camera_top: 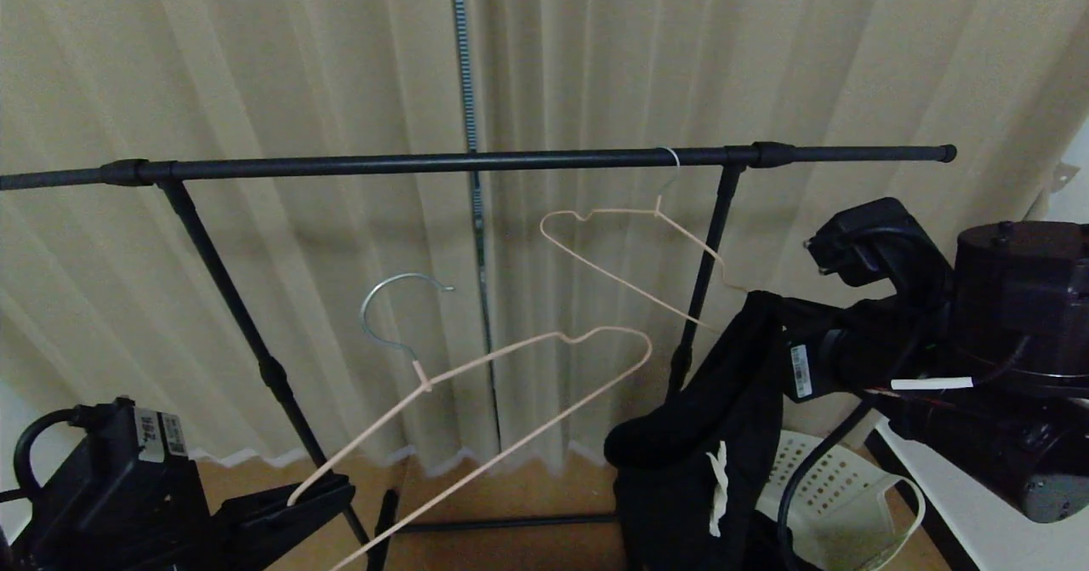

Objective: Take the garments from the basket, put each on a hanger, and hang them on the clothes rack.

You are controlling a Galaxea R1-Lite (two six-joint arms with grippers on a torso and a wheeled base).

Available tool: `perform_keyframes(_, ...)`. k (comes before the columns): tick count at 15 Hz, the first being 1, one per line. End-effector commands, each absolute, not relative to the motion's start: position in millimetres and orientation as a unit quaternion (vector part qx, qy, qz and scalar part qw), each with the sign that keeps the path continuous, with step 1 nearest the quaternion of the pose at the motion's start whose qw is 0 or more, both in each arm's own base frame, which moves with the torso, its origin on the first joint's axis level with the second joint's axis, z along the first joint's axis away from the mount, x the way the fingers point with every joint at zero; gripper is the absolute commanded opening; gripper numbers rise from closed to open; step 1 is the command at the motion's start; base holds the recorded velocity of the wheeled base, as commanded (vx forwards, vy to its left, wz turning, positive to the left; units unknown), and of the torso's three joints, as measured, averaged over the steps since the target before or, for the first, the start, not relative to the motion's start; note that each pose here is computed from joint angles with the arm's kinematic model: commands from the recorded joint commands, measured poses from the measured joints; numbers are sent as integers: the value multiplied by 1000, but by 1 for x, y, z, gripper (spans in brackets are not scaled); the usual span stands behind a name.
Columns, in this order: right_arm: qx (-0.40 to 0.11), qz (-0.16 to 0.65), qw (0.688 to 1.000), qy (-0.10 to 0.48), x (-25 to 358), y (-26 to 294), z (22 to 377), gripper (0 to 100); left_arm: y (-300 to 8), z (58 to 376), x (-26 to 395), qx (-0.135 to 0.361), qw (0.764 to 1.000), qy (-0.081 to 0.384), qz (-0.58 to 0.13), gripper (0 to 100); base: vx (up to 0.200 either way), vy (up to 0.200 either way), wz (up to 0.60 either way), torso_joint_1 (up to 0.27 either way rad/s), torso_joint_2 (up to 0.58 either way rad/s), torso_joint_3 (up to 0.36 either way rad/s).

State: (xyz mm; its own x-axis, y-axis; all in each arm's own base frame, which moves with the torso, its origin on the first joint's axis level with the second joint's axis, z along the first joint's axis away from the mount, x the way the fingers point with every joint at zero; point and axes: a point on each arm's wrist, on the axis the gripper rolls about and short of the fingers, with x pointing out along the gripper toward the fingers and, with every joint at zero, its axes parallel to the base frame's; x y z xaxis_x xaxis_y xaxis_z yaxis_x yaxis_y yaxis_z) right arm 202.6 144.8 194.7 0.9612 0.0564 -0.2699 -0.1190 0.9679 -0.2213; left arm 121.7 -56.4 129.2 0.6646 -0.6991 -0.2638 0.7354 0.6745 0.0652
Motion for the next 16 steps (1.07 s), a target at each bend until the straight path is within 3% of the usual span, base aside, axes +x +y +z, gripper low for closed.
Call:
perform_keyframes(1, -122, 41, 982, 135, 207, 148, 193, 0, -61, 129, 118, 86, 901, 105, -413, 0, 0, 0, 0, 0, 0, 0)
perform_keyframes(8, -126, 34, 982, 139, 222, 160, 189, 0, -71, 127, 113, 89, 882, 109, -450, 0, 0, 0, 0, 0, 0, 0)
perform_keyframes(16, -126, 38, 982, 136, 217, 162, 191, 0, -91, 130, 153, 91, 880, 132, -447, 0, 0, 0, 0, 0, 0, 0)
